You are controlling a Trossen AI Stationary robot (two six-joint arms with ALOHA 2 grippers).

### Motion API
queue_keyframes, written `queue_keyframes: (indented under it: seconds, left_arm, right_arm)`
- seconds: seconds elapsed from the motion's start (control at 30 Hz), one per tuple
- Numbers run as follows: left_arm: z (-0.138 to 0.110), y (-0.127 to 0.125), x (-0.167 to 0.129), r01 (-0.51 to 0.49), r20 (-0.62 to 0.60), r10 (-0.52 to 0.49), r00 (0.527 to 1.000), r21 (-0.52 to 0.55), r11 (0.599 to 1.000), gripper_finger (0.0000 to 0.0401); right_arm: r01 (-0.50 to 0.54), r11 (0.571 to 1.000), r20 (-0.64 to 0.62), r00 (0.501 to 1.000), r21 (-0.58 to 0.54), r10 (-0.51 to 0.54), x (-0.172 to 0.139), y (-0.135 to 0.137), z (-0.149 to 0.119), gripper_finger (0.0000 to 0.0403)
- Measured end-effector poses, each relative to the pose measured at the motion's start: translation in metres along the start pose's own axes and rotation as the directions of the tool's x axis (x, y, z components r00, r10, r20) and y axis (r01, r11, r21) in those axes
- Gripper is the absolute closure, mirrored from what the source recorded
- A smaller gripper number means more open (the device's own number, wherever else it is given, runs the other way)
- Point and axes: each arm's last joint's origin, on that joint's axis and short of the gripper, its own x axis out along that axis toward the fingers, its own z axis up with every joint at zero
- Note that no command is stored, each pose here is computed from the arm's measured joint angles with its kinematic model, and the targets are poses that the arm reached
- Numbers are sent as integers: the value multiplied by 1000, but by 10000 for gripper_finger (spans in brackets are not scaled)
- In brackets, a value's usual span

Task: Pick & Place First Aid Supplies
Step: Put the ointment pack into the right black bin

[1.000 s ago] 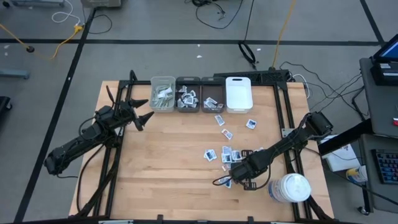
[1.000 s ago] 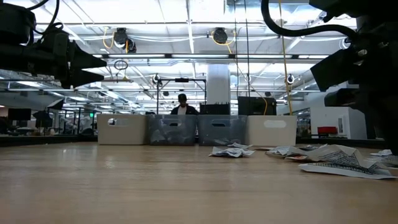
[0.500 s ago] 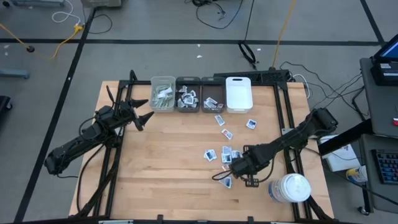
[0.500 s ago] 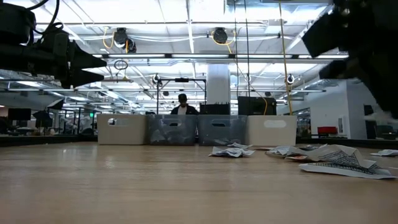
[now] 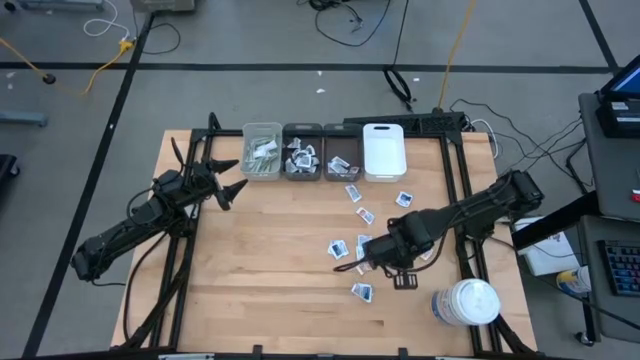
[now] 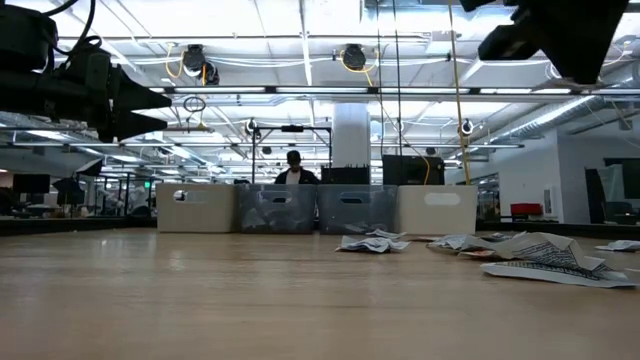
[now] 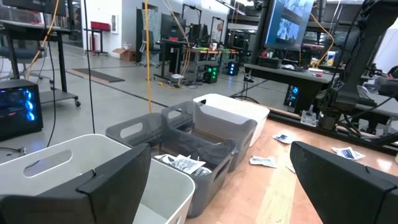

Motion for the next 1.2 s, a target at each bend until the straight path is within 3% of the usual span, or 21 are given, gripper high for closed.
queue_keyframes:
  seconds: [0.13, 0.3, 0.93, 1.2]
  left_arm:
    - [0, 0, 0, 0, 0, 0, 1000, 0, 1000, 9]
    - [0, 0, 0, 0, 0, 0, 1000, 0, 1000, 9]
    - [0, 0, 0, 0, 0, 0, 1000, 0, 1000, 9]
    - [0, 0, 0, 0, 0, 0, 1000, 0, 1000, 9]
  right_arm:
    - [-12, 1000, 13, 1000, 4, 12, -5, -11, 6, 403]
    - [-22, 997, 11, 1000, 78, 21, -4, -48, 28, 403]
    - [-27, 959, 66, 998, 281, 8, -24, -238, 104, 403]
    - [19, 920, 56, 997, 391, -45, -27, -312, 111, 403]
